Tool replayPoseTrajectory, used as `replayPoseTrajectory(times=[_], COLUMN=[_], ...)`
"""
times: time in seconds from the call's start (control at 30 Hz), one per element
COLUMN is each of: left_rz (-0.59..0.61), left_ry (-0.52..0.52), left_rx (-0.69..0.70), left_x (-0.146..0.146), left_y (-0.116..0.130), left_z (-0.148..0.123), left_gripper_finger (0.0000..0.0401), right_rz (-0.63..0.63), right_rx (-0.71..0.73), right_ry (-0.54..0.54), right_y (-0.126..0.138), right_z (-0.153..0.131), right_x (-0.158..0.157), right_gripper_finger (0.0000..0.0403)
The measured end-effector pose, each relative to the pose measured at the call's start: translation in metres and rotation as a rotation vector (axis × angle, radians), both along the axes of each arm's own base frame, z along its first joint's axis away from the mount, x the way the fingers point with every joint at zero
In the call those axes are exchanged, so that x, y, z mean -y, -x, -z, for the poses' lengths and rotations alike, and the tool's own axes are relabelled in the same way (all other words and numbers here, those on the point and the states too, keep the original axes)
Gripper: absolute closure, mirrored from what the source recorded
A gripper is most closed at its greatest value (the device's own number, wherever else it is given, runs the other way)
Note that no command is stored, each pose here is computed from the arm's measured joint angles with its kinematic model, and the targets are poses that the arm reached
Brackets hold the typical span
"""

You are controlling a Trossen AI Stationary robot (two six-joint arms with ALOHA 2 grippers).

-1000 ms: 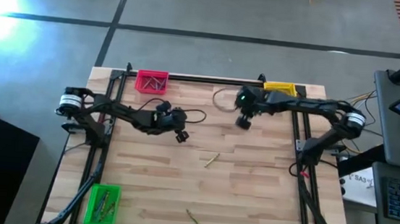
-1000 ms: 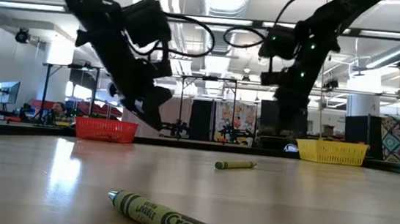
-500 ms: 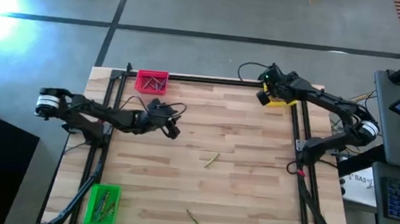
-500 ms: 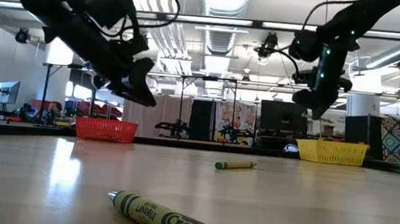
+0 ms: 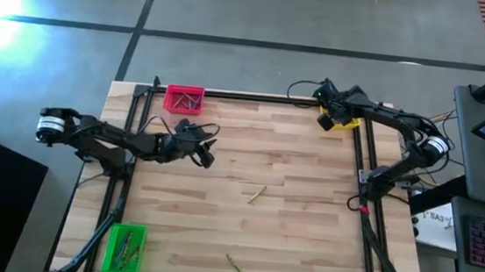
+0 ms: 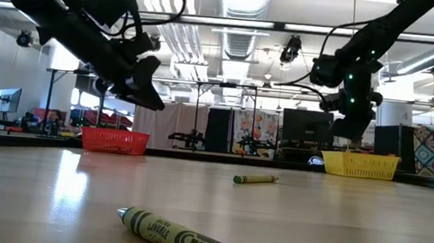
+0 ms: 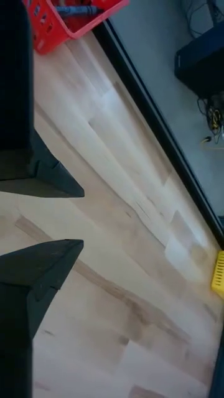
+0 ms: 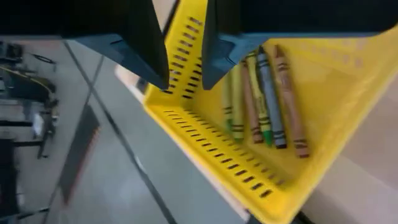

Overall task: Sort crayons
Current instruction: Put the green crayon into the red bin

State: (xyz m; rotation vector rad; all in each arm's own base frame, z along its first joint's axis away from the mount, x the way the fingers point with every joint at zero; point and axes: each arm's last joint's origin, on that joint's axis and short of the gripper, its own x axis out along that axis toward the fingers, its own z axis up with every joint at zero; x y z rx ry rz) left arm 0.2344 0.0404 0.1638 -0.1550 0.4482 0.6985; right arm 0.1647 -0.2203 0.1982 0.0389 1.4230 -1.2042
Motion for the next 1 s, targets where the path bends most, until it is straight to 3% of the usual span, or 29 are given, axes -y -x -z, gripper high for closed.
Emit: replayPoseTrajectory(times=[0.13, 0.33, 0.47, 0.7, 0.83, 1.0], left_rz=[-0.035, -0.191, -0.22, -0.229, -0.134, -0.01], left_ry=[-0.021, -0.127, -0.154, -0.114, -0.027, -0.037], left_rx=[-0.003, 0.039, -0.016, -0.039, -0.037, 0.038], left_x=[-0.001, -0.005, -0.006, -0.006, -0.005, -0.001], left_y=[0.0, 0.002, 0.002, -0.005, -0.013, -0.022], left_z=[0.0, -0.007, -0.003, 0.015, 0.02, 0.002], left_gripper_finger=[0.0299, 0.0299, 0.0299, 0.0299, 0.0299, 0.0302], right_rz=[-0.041, -0.257, -0.389, -0.557, -0.627, -0.721], right_rx=[0.112, 0.356, 0.409, 0.487, 0.52, 0.51], right_ry=[-0.067, -0.244, -0.237, -0.267, -0.324, -0.377], right_y=[-0.006, -0.031, -0.055, -0.097, -0.113, -0.124], right_z=[-0.001, -0.007, -0.012, -0.018, -0.014, -0.004], right_x=[-0.005, -0.029, -0.052, -0.114, -0.159, -0.205], right_gripper_finger=[0.0303, 0.0306, 0.0307, 0.0307, 0.0307, 0.0307])
